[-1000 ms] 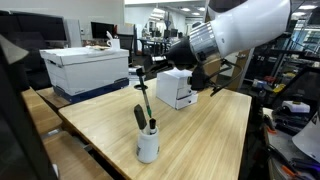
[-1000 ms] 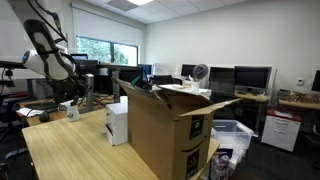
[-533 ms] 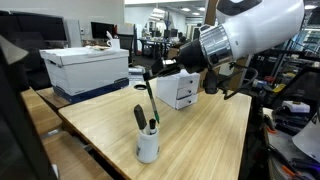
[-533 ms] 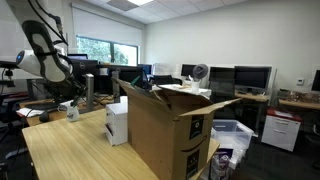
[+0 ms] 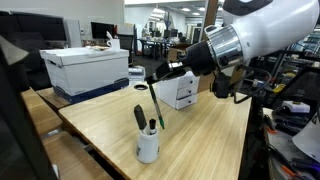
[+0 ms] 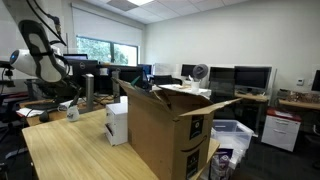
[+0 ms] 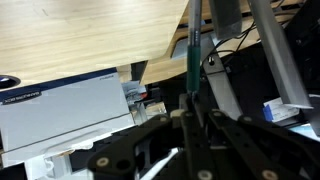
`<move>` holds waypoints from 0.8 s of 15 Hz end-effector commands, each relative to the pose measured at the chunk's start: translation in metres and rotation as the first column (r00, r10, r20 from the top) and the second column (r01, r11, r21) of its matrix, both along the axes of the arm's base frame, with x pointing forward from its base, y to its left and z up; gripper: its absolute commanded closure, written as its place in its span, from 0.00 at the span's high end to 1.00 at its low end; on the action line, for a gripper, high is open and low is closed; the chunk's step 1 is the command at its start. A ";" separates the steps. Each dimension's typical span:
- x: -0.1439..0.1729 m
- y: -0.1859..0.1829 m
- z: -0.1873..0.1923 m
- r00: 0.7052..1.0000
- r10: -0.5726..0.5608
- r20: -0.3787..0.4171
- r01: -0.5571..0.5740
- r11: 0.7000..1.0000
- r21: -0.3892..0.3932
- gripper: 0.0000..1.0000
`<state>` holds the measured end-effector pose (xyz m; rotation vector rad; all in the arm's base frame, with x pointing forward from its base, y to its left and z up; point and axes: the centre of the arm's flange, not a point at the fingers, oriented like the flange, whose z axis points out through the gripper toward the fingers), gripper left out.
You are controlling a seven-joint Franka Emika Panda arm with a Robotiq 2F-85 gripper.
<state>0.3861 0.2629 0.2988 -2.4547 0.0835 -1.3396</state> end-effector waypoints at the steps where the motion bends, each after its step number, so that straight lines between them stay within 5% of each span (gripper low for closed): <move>1: -0.003 0.003 0.004 1.000 0.009 0.016 -0.009 1.000 -0.011 0.04; 12: 0.000 0.016 0.014 0.998 0.037 0.048 -0.037 0.999 -0.008 0.04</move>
